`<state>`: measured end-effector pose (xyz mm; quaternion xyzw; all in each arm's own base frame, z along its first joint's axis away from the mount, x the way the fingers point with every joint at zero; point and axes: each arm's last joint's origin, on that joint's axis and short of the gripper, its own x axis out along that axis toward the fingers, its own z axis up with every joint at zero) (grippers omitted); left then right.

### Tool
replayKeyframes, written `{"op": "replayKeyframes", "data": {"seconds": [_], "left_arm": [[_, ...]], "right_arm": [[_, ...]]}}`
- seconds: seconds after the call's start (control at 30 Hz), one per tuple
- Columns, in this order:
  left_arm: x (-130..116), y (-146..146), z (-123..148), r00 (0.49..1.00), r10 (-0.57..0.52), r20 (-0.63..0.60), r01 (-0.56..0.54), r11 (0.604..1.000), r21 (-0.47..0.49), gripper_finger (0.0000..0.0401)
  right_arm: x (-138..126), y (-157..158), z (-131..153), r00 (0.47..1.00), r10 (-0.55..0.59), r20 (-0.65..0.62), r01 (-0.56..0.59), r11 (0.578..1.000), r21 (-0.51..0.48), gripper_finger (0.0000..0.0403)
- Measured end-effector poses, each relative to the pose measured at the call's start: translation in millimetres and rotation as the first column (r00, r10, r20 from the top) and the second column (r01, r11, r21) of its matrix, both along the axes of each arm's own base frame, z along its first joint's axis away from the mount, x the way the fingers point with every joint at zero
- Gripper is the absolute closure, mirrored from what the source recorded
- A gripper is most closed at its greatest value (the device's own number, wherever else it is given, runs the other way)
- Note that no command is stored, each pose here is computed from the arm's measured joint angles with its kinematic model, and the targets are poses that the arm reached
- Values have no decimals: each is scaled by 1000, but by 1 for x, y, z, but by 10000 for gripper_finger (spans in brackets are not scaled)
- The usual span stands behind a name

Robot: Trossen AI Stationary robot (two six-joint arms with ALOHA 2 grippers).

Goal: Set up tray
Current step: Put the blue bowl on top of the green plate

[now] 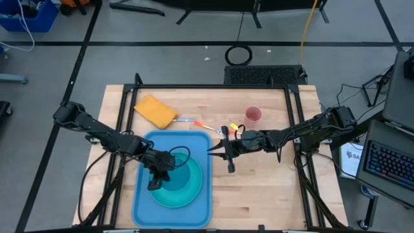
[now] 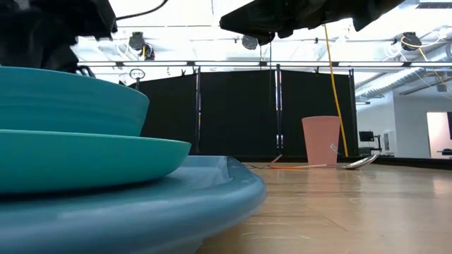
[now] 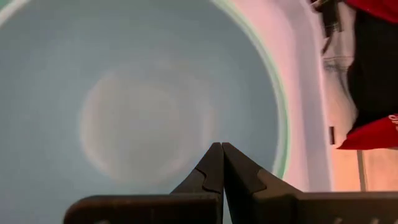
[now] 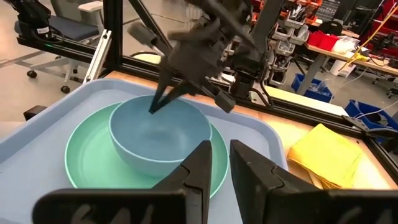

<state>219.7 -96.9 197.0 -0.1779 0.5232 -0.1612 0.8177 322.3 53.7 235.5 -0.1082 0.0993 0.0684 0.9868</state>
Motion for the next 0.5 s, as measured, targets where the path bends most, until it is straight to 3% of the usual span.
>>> {"op": "replayKeyframes", "data": {"seconds": [0.5], "left_arm": [[2,-2,-9,997,-9,-82,6,999,-45,400]], "right_arm": [[0,0,0,1000,0,0,0,1000,0,355]]}}
